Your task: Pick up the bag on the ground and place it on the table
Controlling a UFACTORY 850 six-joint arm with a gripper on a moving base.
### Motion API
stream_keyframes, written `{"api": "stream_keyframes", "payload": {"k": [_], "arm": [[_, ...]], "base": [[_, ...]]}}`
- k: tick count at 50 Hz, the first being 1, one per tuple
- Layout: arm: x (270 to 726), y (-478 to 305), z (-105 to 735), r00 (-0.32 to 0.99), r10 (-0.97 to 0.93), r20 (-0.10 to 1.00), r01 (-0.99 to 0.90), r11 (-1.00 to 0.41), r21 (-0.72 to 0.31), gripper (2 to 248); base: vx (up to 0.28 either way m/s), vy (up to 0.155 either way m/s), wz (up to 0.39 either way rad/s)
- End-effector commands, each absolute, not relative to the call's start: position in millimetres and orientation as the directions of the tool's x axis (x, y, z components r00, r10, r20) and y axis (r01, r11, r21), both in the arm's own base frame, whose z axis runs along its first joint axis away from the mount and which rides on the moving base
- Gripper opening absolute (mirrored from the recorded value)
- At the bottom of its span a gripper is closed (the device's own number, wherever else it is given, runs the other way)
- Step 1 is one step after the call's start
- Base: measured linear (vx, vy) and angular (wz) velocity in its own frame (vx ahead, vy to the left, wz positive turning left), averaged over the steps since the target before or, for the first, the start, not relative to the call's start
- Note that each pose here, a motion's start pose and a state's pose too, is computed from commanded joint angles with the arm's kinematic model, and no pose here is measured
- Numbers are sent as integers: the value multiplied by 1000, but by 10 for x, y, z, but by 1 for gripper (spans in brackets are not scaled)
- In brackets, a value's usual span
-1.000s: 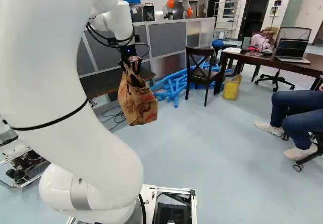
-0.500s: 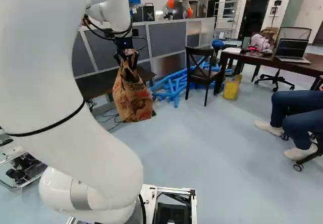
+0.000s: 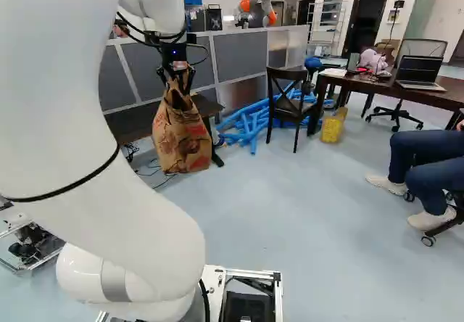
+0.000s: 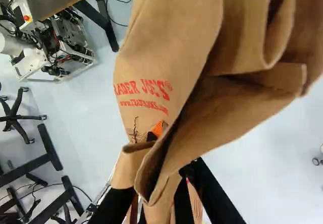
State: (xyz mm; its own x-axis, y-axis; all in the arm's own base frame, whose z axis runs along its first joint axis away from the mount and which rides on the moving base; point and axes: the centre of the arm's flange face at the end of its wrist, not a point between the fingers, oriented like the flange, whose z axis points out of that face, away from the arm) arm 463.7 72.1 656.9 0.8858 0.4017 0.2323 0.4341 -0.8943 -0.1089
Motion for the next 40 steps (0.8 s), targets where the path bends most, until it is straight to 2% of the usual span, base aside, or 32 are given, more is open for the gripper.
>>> {"api": "stream_keyframes", "payload": {"k": [21,40], "arm": [[4639,721,6572,886,402,233,434,-894,-109,27],[4639,721,6572,886,402,233,434,-894,-109,27]], "base": [[3,1,4],[89,-32,-8]]}}
